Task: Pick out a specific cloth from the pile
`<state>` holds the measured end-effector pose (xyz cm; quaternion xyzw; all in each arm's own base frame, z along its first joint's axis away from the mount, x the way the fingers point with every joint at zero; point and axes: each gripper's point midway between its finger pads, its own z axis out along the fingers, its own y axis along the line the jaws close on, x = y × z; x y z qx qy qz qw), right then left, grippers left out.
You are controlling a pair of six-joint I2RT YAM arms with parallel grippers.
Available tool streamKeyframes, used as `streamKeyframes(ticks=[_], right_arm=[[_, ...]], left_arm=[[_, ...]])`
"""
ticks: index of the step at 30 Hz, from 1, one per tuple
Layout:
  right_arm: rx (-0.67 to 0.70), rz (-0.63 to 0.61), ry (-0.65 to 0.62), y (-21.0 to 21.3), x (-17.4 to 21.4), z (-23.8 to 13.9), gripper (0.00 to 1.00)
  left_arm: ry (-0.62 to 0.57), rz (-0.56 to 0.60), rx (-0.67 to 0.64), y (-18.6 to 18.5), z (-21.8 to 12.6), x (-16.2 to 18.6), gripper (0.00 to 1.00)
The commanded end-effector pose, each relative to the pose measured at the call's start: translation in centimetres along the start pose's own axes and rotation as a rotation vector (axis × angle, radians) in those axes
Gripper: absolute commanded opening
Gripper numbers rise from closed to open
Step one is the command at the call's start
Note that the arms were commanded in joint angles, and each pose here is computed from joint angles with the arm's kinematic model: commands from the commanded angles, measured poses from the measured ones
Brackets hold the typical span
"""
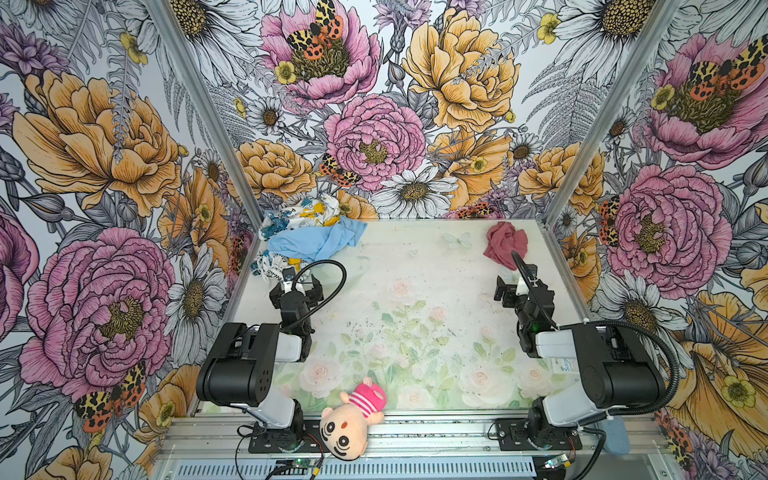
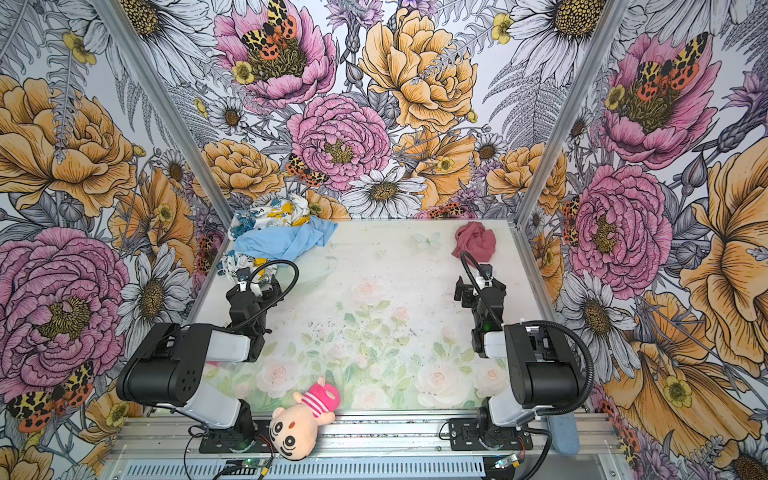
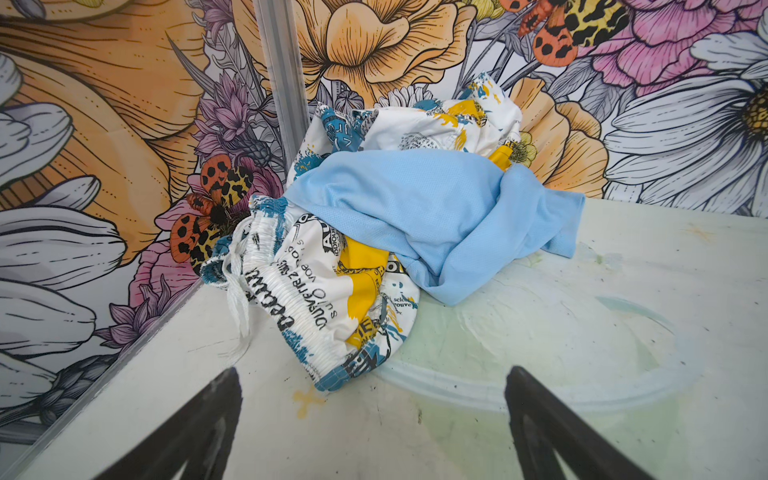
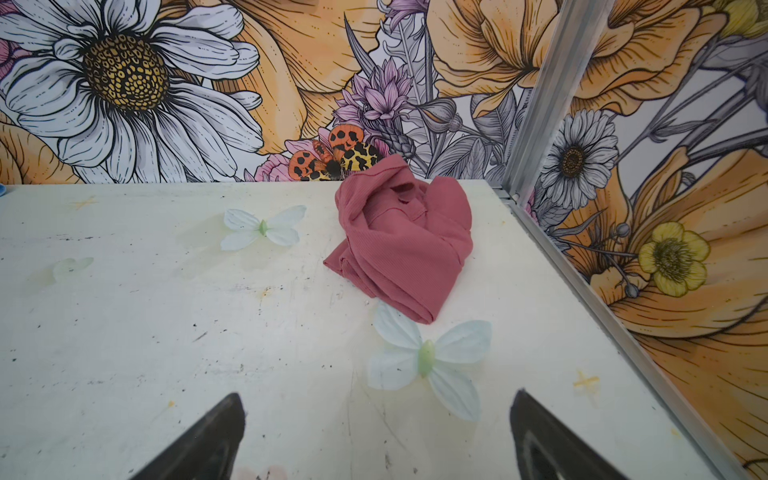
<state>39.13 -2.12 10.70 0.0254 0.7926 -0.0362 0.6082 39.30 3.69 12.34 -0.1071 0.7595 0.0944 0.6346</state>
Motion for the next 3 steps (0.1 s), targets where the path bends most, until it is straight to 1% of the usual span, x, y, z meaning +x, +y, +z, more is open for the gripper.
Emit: streamKeyframes(ticks=[1,3], right_arm=[[0.038,0.035,-0.068,-0.7,-1.1,-0.6,1.0],[0.121,0.107,-0.118,-2.8,-1.4,-1.5,1.0]], left_arm=[[-0.025,-0.023,-0.002,0.2,0.2,-1.0,0.99],[-0.051,-0.049,-0.022,0.9,-0.5,-1.2,0.99]])
